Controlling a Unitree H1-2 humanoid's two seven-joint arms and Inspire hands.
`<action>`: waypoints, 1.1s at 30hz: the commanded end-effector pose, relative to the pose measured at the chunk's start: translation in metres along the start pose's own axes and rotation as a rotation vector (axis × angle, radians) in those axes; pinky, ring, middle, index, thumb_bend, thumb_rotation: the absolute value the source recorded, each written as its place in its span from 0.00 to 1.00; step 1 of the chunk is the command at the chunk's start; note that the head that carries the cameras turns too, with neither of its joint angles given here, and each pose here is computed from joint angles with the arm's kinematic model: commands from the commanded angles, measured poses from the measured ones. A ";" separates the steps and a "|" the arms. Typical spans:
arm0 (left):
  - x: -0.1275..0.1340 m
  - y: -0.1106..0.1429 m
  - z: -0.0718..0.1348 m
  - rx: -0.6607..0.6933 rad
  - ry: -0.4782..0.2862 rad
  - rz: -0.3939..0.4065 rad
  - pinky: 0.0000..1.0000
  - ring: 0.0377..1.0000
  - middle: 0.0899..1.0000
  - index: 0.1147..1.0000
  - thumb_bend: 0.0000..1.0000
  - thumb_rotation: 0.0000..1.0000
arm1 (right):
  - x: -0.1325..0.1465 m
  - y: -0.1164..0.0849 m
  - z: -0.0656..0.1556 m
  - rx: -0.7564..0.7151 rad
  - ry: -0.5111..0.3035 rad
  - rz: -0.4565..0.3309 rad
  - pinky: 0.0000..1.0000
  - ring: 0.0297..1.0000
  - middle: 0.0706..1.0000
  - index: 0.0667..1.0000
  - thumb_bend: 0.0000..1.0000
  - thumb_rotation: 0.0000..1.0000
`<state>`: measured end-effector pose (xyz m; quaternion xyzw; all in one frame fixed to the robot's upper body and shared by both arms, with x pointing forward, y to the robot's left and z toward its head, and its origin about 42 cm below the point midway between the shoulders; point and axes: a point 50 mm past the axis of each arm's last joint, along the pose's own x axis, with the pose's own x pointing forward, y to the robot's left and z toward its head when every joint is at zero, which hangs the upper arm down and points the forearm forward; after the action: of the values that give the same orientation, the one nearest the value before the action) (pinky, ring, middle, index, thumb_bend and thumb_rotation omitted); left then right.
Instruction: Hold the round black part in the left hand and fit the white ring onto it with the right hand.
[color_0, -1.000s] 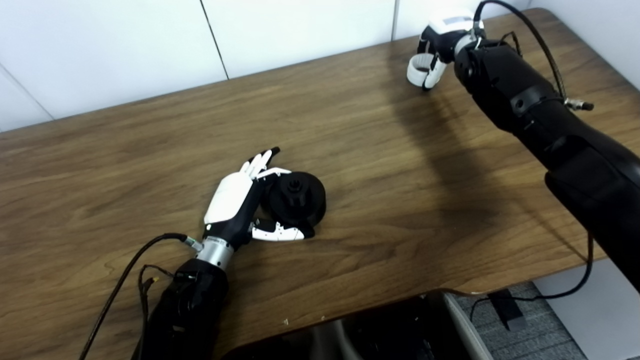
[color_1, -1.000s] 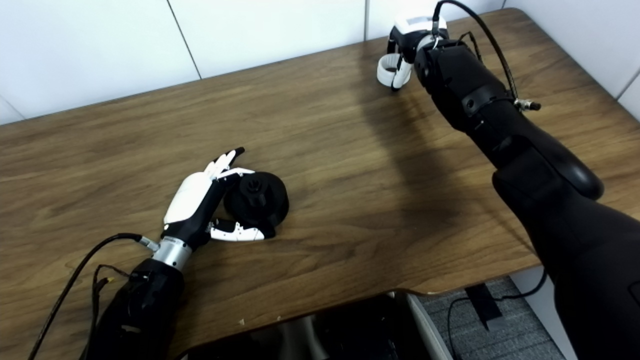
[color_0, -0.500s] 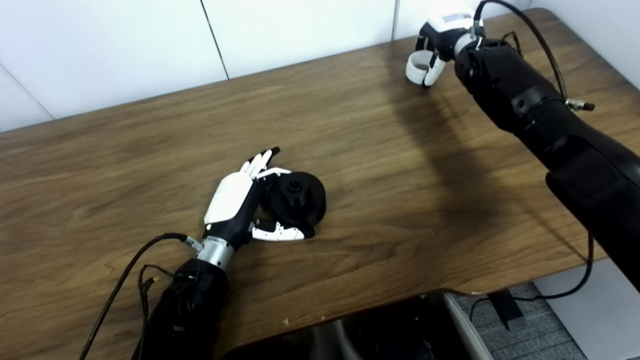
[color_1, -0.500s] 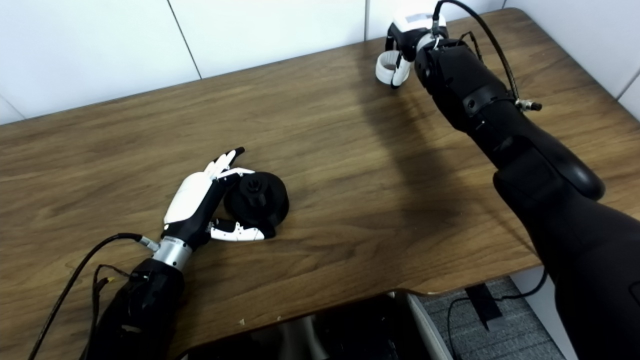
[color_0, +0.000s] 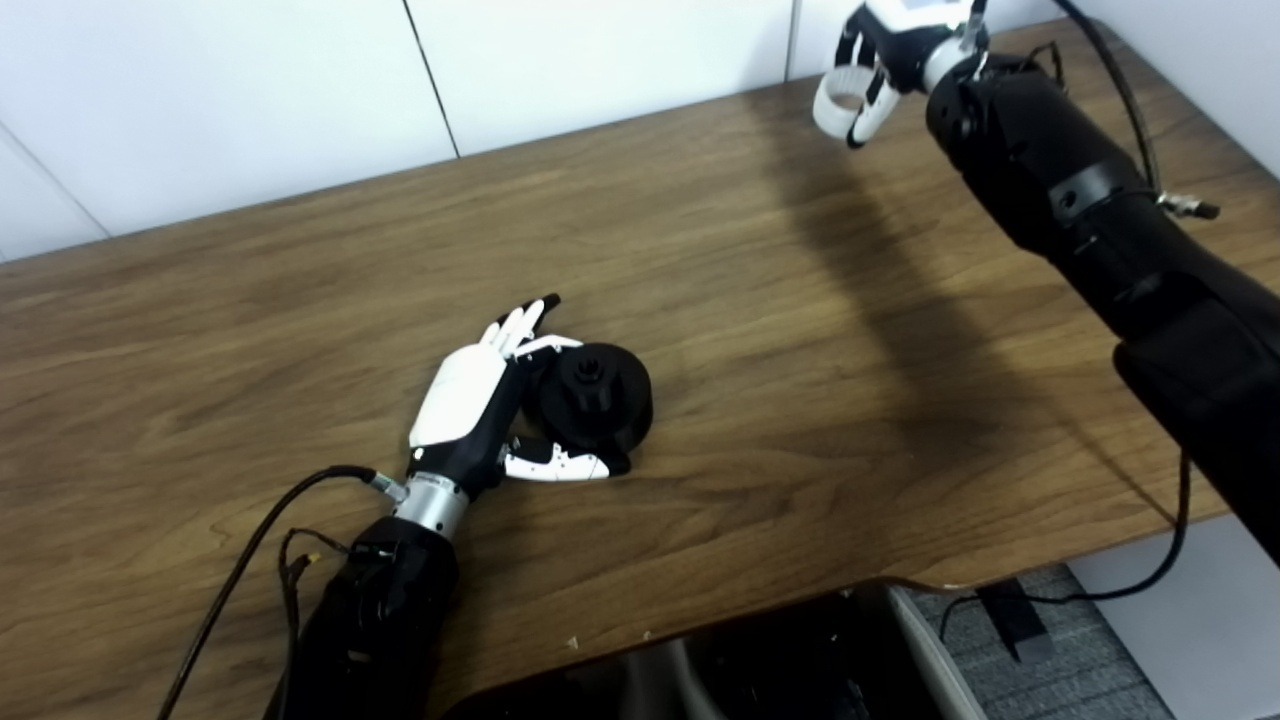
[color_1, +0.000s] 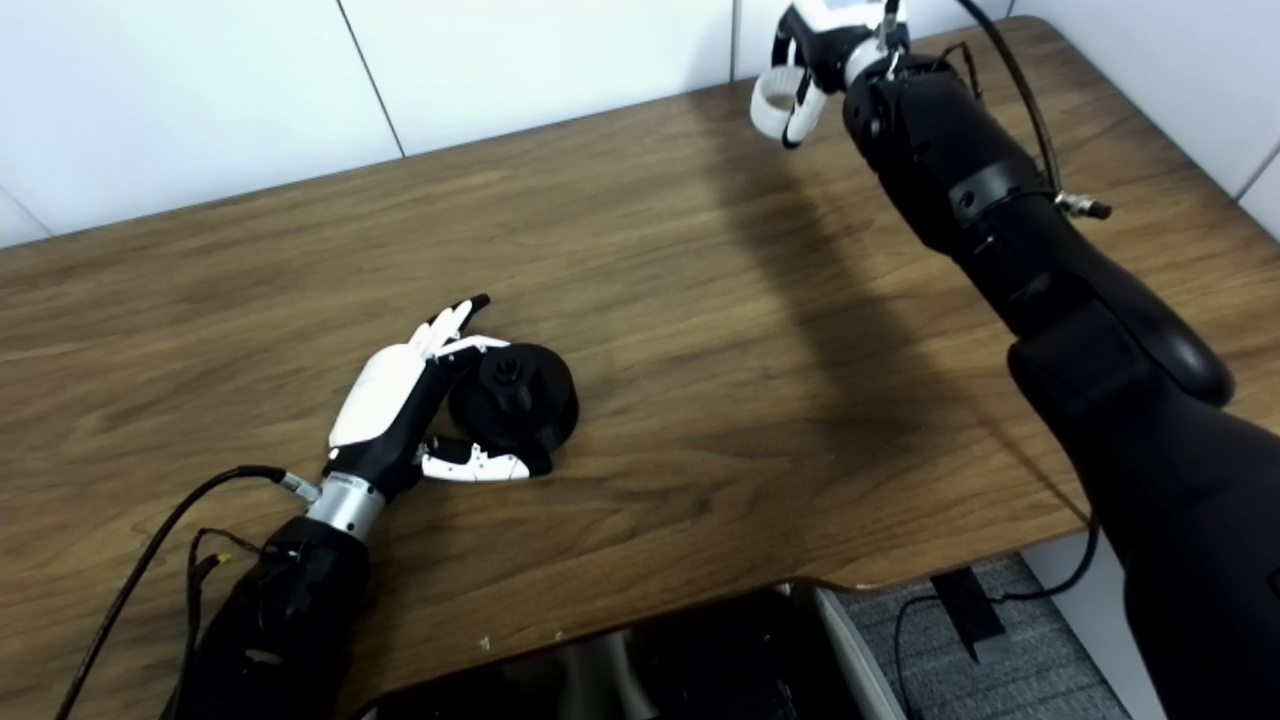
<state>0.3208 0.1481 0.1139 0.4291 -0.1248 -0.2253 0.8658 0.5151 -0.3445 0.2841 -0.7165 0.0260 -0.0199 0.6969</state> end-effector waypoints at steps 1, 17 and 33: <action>-0.008 -0.004 -0.017 0.066 0.056 -0.053 1.00 1.00 1.00 0.62 1.00 0.33 | 0.002 -0.050 -0.003 -0.004 -0.010 -0.111 0.81 0.73 0.57 0.47 0.54 0.14; -0.007 -0.005 -0.018 0.065 0.052 -0.053 1.00 1.00 1.00 0.62 0.99 0.35 | -0.017 -0.080 -0.007 -0.043 -0.048 -0.173 0.79 0.70 0.54 0.46 0.52 0.14; 0.007 -0.009 -0.004 0.068 0.041 -0.048 1.00 1.00 1.00 0.61 0.99 0.36 | -0.022 -0.079 -0.023 -0.052 -0.054 -0.169 0.83 0.70 0.53 0.46 0.52 0.14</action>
<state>0.3224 0.1399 0.1134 0.4259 -0.1264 -0.2241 0.8674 0.4918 -0.3575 0.3205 -0.7301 -0.0102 -0.0273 0.6827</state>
